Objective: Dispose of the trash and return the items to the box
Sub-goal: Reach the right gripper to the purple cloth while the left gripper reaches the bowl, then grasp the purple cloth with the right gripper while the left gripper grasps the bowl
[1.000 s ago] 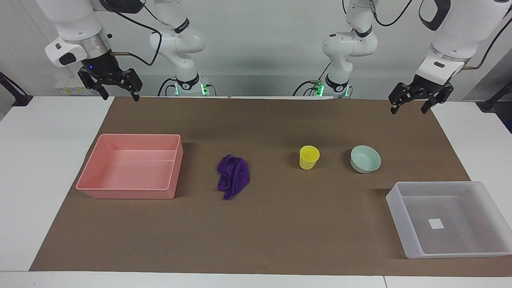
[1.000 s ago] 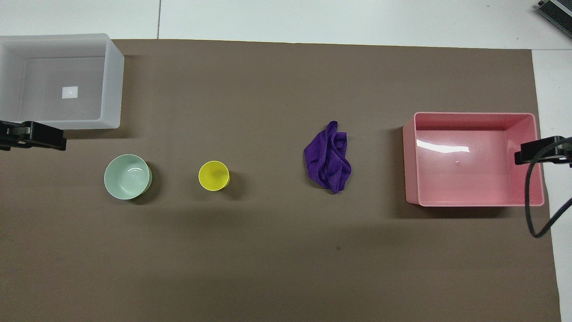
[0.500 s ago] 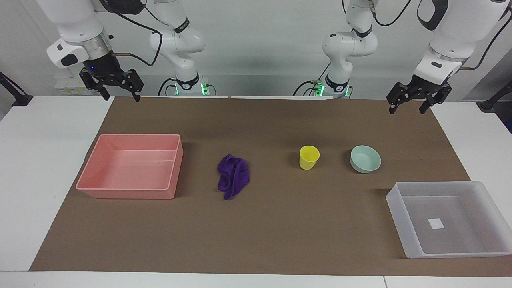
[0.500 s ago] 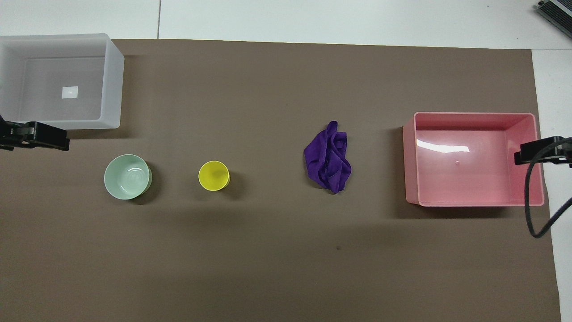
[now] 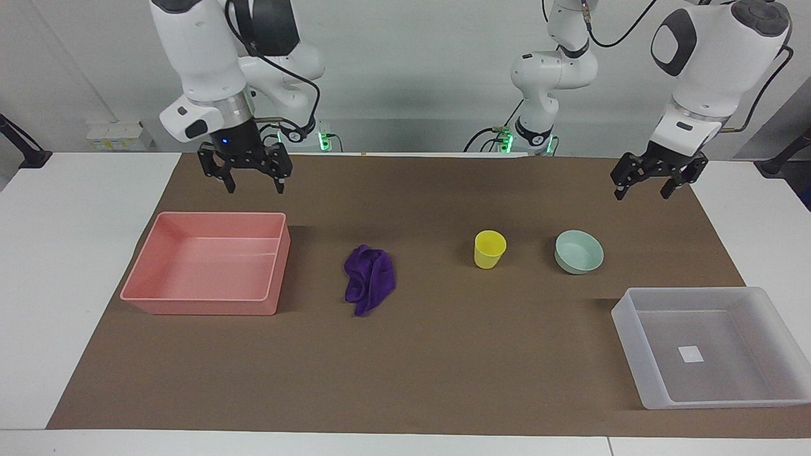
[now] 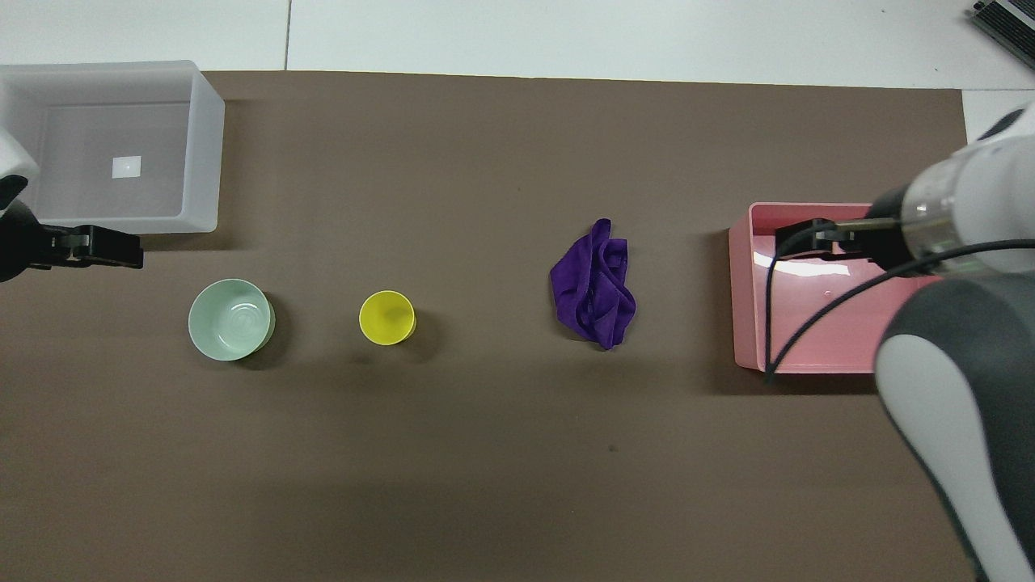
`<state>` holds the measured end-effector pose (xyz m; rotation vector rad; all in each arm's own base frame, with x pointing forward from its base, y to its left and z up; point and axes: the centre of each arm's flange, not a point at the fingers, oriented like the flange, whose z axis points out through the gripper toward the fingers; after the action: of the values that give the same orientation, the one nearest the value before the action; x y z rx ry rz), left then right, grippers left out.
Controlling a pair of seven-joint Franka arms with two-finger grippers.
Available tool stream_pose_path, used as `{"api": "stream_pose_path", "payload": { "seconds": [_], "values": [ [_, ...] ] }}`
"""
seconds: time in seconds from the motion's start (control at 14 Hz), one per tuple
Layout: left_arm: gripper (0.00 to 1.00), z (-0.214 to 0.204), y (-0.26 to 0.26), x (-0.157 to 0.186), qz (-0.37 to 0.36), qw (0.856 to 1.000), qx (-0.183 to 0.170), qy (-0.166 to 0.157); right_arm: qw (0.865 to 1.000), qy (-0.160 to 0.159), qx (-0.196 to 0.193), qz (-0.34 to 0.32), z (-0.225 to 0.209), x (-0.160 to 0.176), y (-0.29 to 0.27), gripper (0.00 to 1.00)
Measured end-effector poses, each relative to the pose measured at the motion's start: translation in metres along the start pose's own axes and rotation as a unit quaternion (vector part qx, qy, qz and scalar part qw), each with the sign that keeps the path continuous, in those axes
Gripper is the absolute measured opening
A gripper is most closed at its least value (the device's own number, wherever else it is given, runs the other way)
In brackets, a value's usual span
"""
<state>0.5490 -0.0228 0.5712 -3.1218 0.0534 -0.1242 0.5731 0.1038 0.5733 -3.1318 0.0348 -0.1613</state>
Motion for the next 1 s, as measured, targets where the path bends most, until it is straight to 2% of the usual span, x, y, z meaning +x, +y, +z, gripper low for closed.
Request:
{"api": "stream_pose_path", "payload": {
  "seconds": [0.21,0.43,0.57,0.79,1.0],
  "values": [
    [1.00,0.043,-0.007,-0.004,-0.006,1.000,0.000,-0.001,1.000,0.007,0.002,-0.008,0.069,0.015,-0.075,1.00],
    [1.00,0.095,-0.007,-0.016,-0.006,1.000,0.000,-0.003,1.000,0.017,0.014,-0.013,0.130,0.021,-0.124,1.00],
    [1.00,0.129,-0.006,-0.027,-0.005,1.000,0.000,-0.001,0.999,0.019,0.028,-0.010,0.173,0.023,-0.137,1.00],
    [1.00,0.176,-0.005,-0.046,-0.004,1.000,-0.001,0.005,0.999,0.006,0.023,-0.023,0.240,0.007,-0.143,1.00],
    [1.00,0.211,-0.004,-0.057,-0.004,1.000,-0.002,0.017,0.999,-0.006,0.019,-0.046,0.261,-0.005,-0.138,1.00]
  ]
}}
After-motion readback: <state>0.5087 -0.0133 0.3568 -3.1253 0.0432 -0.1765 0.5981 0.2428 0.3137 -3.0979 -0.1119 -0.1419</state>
